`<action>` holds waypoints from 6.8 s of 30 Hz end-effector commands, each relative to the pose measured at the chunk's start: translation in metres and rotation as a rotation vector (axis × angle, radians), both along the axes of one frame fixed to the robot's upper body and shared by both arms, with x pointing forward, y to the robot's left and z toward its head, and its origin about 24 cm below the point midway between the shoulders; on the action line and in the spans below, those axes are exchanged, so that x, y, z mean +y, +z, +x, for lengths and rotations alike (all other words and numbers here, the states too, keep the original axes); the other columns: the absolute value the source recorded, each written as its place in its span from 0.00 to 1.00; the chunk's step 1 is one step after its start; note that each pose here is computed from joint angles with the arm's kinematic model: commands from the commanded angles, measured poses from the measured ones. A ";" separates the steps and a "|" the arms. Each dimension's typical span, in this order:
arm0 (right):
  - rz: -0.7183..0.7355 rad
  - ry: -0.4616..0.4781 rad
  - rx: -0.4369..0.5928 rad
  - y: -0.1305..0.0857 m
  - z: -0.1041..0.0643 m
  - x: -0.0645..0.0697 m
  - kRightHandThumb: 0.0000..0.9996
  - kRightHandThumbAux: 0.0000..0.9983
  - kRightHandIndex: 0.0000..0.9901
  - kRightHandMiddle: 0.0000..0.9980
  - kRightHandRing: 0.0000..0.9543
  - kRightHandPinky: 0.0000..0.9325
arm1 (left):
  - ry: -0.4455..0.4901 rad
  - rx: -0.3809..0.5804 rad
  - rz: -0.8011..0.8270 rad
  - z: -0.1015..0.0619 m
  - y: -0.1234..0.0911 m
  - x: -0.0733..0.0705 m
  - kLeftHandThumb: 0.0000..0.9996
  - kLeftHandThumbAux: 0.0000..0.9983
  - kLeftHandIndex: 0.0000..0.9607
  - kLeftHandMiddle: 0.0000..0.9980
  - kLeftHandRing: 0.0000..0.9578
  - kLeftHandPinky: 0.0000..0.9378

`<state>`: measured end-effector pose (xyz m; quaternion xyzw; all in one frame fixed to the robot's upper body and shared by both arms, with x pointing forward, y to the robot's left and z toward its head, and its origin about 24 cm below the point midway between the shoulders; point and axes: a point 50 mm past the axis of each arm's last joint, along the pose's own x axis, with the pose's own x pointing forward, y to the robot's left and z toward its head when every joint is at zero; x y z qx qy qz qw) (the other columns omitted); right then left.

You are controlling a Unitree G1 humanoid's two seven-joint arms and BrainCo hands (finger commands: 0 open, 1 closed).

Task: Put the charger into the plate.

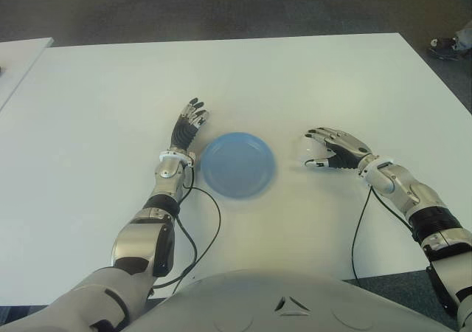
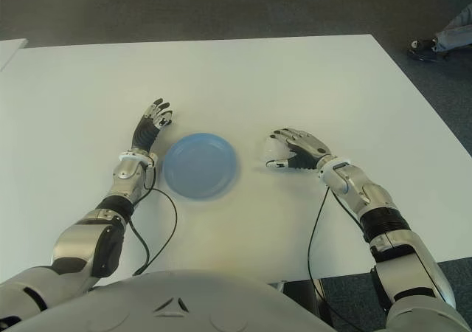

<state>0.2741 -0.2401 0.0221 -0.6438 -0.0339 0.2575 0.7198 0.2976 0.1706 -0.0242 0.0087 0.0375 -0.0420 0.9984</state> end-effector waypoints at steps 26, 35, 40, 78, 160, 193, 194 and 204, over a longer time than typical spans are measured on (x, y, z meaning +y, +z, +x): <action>-0.105 0.011 -0.035 -0.010 -0.006 0.001 0.29 0.10 0.00 0.00 0.00 0.00 | 0.002 0.126 -0.003 -0.017 -0.022 0.009 0.00 0.52 0.03 0.14 0.18 0.21; -0.185 0.025 -0.027 -0.014 -0.009 -0.002 0.31 0.10 0.00 0.00 0.00 0.00 | 0.001 0.125 -0.012 -0.017 -0.023 0.009 0.00 0.52 0.03 0.14 0.18 0.22; -0.219 0.034 -0.016 -0.015 -0.010 -0.003 0.32 0.11 0.00 0.00 0.00 0.00 | -0.001 0.124 -0.020 -0.017 -0.023 0.010 0.00 0.52 0.02 0.14 0.18 0.22; -0.265 0.067 0.023 -0.020 -0.022 -0.010 0.36 0.14 0.00 0.00 0.00 0.00 | 0.000 0.128 -0.070 -0.016 -0.022 0.008 0.00 0.53 0.04 0.15 0.20 0.23; -0.086 0.051 -0.421 -0.014 -0.028 -0.008 0.85 0.68 0.41 0.55 0.91 0.93 | -0.016 0.089 -0.133 -0.014 -0.017 0.001 0.00 0.50 0.15 0.29 0.31 0.32; 0.139 0.058 -0.672 0.090 0.003 0.013 0.86 0.68 0.41 0.54 0.92 0.91 | -0.016 0.100 -0.123 -0.012 -0.017 0.003 0.00 0.50 0.17 0.30 0.32 0.32; 0.141 0.059 -0.674 0.092 0.003 0.014 0.86 0.68 0.41 0.54 0.92 0.91 | -0.015 0.101 -0.123 -0.012 -0.017 0.003 0.00 0.50 0.17 0.30 0.32 0.31; 0.174 0.076 -0.698 0.100 0.006 0.022 0.86 0.68 0.41 0.54 0.91 0.91 | -0.010 0.108 -0.127 -0.012 -0.018 0.002 0.00 0.49 0.17 0.29 0.31 0.31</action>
